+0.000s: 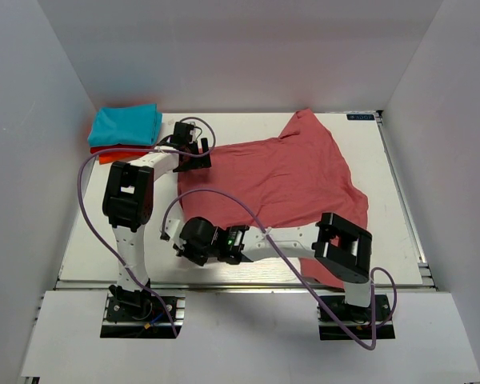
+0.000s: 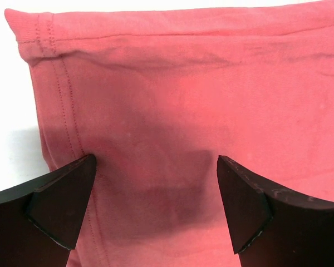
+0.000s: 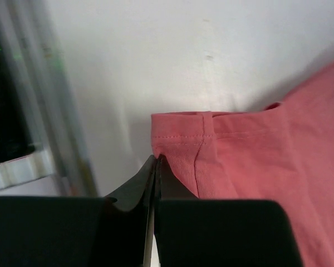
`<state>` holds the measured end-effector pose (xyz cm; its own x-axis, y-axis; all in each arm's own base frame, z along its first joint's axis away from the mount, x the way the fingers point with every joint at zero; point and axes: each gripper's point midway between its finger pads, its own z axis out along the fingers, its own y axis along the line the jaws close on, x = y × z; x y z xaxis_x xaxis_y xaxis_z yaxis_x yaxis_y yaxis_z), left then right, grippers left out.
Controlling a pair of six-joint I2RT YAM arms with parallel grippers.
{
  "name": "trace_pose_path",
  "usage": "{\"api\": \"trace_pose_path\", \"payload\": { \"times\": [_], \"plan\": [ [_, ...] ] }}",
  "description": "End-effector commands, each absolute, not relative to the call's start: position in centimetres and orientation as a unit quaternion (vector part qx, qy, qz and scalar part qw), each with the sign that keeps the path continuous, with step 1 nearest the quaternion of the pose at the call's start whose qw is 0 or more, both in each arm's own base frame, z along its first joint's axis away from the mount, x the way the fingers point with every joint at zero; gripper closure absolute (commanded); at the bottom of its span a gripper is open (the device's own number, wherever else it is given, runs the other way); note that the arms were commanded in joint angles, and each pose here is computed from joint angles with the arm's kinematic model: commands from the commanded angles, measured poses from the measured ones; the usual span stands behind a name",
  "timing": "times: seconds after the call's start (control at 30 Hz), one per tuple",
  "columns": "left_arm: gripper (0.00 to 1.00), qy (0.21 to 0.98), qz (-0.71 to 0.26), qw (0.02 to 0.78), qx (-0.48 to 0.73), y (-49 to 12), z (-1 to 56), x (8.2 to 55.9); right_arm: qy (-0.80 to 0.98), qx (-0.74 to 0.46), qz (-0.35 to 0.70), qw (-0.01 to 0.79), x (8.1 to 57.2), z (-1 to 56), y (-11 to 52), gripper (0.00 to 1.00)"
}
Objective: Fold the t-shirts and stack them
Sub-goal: Flatten out the tshirt
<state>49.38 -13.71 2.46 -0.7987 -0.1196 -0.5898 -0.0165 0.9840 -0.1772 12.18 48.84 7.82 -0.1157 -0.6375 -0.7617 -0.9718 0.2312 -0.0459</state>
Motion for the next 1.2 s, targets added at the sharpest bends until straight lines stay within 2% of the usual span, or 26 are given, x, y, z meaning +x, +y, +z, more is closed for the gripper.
{"api": "trace_pose_path", "payload": {
  "times": [0.0, 0.17, 0.23, 0.27, 0.33, 0.37, 0.53, 0.57, 0.7, 0.77, 0.93, 1.17],
  "plan": [
    [0.00, 0.970, -0.087, 0.226, -0.036, -13.8, -2.8, 46.0, 0.670, -0.592, 0.327, 0.307, 7.7, 10.5, 49.8, 1.00],
    [0.00, 0.971, -0.086, 0.222, -0.036, -13.8, -3.3, 45.9, 0.670, -0.613, 0.327, 0.262, 5.8, 8.8, 49.7, 1.00],
    [0.00, 0.971, -0.086, 0.222, -0.036, -13.9, -3.4, 46.0, 0.672, -0.622, 0.315, 0.251, 5.9, 8.2, 50.5, 0.85],
    [0.00, 0.971, -0.086, 0.222, -0.036, -13.9, -3.4, 46.0, 0.667, -0.631, 0.311, 0.244, 5.8, 8.0, 50.4, 0.70],
    [0.00, 0.971, -0.090, 0.221, -0.035, -14.0, -3.4, 46.0, 0.650, -0.644, 0.331, 0.232, 4.8, 8.1, 51.0, 0.63],
    [0.00, 0.971, -0.090, 0.221, -0.035, -14.1, -3.5, 46.2, 0.628, -0.661, 0.349, 0.215, 3.7, 8.2, 50.8, 0.51],
    [0.00, 0.971, -0.085, 0.222, -0.036, -13.9, -3.6, 46.2, 0.606, -0.655, 0.392, 0.224, 2.5, 10.0, 50.1, 0.33],
    [0.00, 0.971, -0.085, 0.222, -0.036, -13.9, -3.6, 46.2, 0.599, -0.644, 0.407, 0.248, 2.7, 12.2, 50.1, 0.28],
    [0.00, 0.970, -0.080, 0.224, -0.037, -13.7, -3.3, 46.5, 0.672, -0.577, 0.348, 0.308, 6.9, 12.3, 48.7, 0.11],
    [0.00, 0.971, -0.075, 0.222, -0.038, -13.6, -3.5, 46.5, 0.717, -0.535, 0.294, 0.336, 10.4, 11.6, 46.5, 0.10],
    [0.00, 0.969, -0.060, 0.237, -0.047, -13.1, -2.9, 49.0, 0.809, -0.394, 0.270, 0.343, 16.6, 11.2, 40.7, 0.10],
    [0.00, 0.971, -0.052, 0.223, -0.062, -12.2, -4.4, 52.3, 0.892, -0.191, 0.172, 0.373, 25.6, 10.5, 28.8, 0.10]
  ]
}}
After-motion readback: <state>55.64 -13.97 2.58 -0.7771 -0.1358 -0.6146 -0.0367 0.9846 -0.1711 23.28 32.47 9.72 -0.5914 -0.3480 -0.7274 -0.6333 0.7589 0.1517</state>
